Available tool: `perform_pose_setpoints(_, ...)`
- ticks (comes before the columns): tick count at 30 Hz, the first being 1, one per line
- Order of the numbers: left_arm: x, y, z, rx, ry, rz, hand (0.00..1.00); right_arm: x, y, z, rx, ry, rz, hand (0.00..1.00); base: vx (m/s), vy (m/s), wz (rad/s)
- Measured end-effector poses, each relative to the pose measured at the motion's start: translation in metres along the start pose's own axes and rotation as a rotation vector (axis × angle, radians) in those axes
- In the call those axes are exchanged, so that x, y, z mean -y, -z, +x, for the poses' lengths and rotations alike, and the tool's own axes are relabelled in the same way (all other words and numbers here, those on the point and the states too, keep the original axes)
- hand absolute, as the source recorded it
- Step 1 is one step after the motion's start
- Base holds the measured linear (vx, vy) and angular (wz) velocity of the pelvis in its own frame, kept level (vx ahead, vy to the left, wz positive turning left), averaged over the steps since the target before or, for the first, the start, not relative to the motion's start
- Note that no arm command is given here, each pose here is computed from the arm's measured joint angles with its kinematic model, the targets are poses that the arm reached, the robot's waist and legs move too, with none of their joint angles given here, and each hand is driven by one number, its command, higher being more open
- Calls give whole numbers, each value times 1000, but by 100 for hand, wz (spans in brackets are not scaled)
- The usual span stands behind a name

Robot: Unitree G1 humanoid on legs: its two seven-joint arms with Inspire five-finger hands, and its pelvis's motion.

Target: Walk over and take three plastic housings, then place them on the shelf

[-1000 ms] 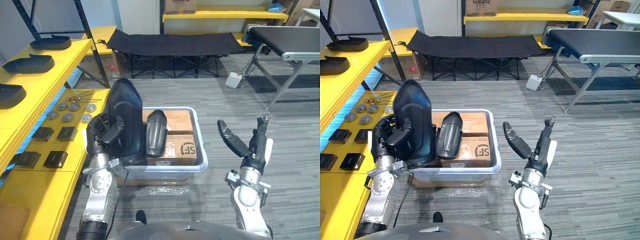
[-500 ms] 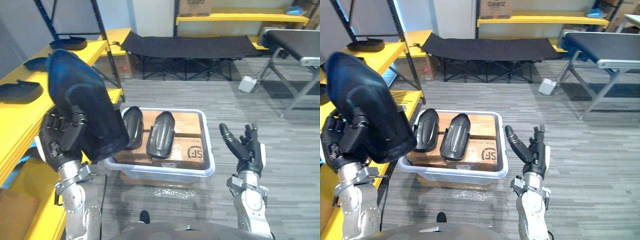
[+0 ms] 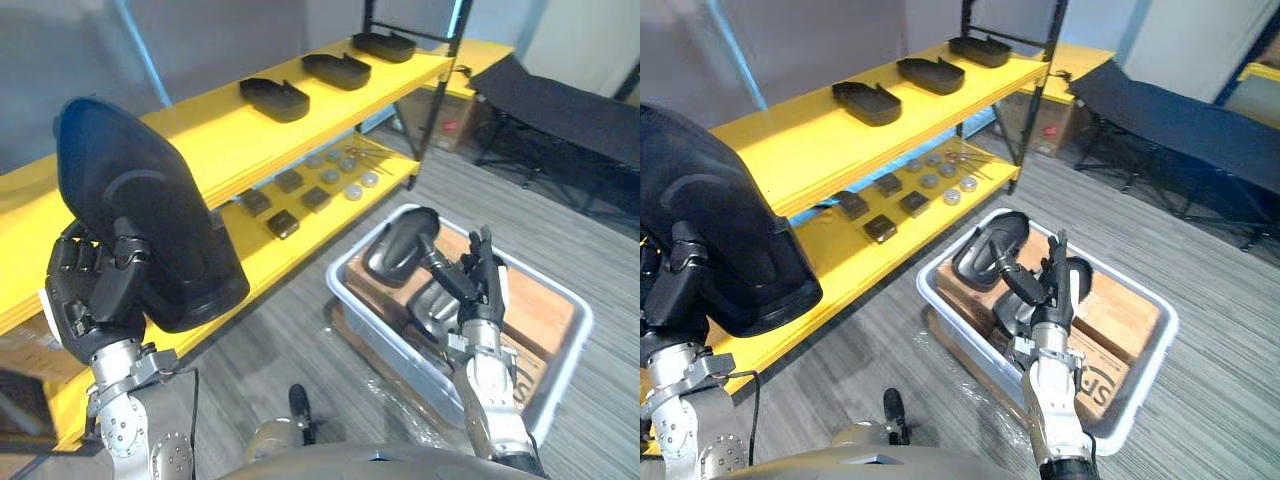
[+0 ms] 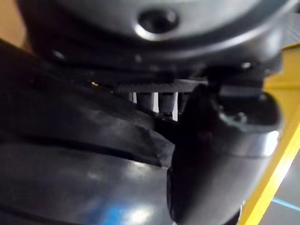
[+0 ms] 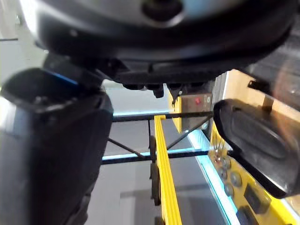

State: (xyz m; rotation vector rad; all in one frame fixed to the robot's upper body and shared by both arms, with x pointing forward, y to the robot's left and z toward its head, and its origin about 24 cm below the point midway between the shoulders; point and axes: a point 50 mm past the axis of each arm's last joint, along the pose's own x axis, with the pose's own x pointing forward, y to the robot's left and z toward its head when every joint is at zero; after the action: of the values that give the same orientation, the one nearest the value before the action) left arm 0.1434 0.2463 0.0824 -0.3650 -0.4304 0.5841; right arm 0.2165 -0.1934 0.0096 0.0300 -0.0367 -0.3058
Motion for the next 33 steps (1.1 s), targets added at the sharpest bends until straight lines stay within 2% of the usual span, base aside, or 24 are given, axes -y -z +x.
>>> perform_pose_setpoints(4, -1, 1, -3, -13, 4, 8, 0, -13, 2, -4, -3, -29, 35, 100, -34, 59, -23)
perform_pose_setpoints(8, 8, 11, -4, -60, 55, -9, 0, -11, 3, -8, -9, 0, 42, 100, -20, 26, 38)
perform_pose_setpoints(12, 31, 24, 3, -81, 138, -71, 0, 1, 3, -14, -5, 42, 36, 100, -41, -8, 132)
perform_pose_setpoints(18, 25, 26, -2, -105, 94, -56, 0, -8, -5, -13, 45, -9, 12, 100, -110, -54, 62)
perform_pose_setpoints(26, 20, 29, -9, -139, 90, -35, 0, -9, -9, -11, 77, -17, 17, 100, -12, 36, 0)
perform_pose_setpoints(33, 29, 26, 2, -123, 187, -24, 0, -17, -16, -2, 114, -17, 57, 100, 288, 100, 11)
